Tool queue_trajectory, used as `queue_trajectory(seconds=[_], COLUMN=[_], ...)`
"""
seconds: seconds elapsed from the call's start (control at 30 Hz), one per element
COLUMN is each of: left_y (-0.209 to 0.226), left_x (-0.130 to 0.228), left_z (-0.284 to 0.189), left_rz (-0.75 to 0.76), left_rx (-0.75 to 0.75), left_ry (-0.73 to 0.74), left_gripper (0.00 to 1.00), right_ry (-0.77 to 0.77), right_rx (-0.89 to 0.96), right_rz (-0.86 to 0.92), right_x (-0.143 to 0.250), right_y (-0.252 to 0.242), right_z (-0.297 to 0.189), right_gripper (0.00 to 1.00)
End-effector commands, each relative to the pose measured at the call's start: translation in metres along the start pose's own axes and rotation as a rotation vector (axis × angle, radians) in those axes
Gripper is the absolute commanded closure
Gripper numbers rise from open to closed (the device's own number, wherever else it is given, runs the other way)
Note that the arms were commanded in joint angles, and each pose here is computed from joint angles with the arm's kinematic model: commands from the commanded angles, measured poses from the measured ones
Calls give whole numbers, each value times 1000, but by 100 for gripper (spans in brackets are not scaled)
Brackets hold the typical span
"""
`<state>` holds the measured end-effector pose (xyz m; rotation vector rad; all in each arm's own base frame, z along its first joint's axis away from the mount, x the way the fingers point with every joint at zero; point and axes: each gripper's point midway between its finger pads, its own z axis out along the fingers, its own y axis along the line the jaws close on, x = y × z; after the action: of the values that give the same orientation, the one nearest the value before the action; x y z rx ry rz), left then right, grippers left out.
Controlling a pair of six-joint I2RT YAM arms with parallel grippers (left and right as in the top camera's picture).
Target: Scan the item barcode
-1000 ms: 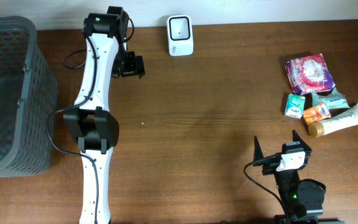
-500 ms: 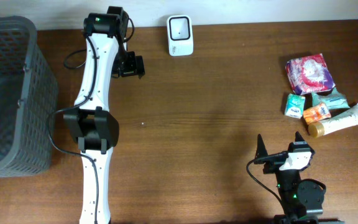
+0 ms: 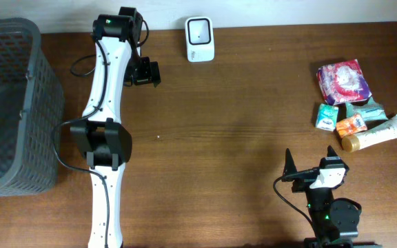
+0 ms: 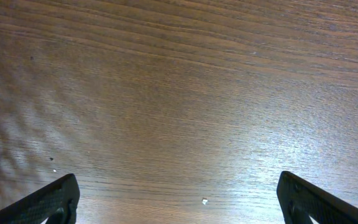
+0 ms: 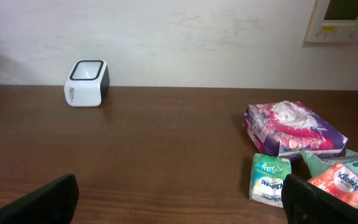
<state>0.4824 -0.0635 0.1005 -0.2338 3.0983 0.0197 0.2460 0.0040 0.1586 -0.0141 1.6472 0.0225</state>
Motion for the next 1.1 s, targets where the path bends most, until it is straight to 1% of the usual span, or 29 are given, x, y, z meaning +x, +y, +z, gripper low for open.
queue_trajectory(seconds=[0.0, 0.2, 0.27, 0.33, 0.43, 0.53, 0.63, 0.67, 0.73, 0.83, 0.87, 0.93, 1.0, 1.07], left_y=[2, 2, 1, -4, -16, -26, -18, -3, 13, 37, 51, 76, 89, 97], left_x=[-2, -2, -1, 6, 16, 32, 66, 93, 130, 173, 187, 212, 239, 252], left_z=[-4, -4, -13, -34, -60, -81, -100, -110, -125, -161, -170, -175, -172, -164], left_rz=[-5, -5, -5, 8, 52, 85, 91, 83, 80, 66, 51, 30, 34, 34], left_rx=[-7, -6, 9, 19, 29, 71, 112, 105, 122, 129, 95, 15, -15, -31], left_ry=[-16, -15, -27, -57, -169, -356, -499, -536, -579, -667, -686, -680, -635, -623], left_gripper=[1, 1, 1, 1, 1, 1, 1, 1, 1, 1, 1, 1, 1, 1], right_ry=[1, 1, 1, 1, 1, 1, 1, 1, 1, 1, 1, 1, 1, 1], right_rx=[16, 15, 16, 16, 16, 16, 16, 15, 16, 15, 16, 16, 16, 16], right_rz=[12, 12, 12, 12, 12, 12, 12, 12, 12, 12, 12, 12, 12, 12], right_x=[3, 3, 3, 3, 3, 3, 3, 3, 3, 3, 3, 3, 3, 3], right_y=[-3, -3, -3, -3, -3, -3, -3, -3, -3, -3, -3, -3, -3, -3], right_z=[0, 0, 0, 0, 0, 0, 0, 0, 0, 0, 0, 0, 0, 0], right_gripper=[1, 1, 1, 1, 1, 1, 2, 1, 1, 2, 2, 1, 1, 1])
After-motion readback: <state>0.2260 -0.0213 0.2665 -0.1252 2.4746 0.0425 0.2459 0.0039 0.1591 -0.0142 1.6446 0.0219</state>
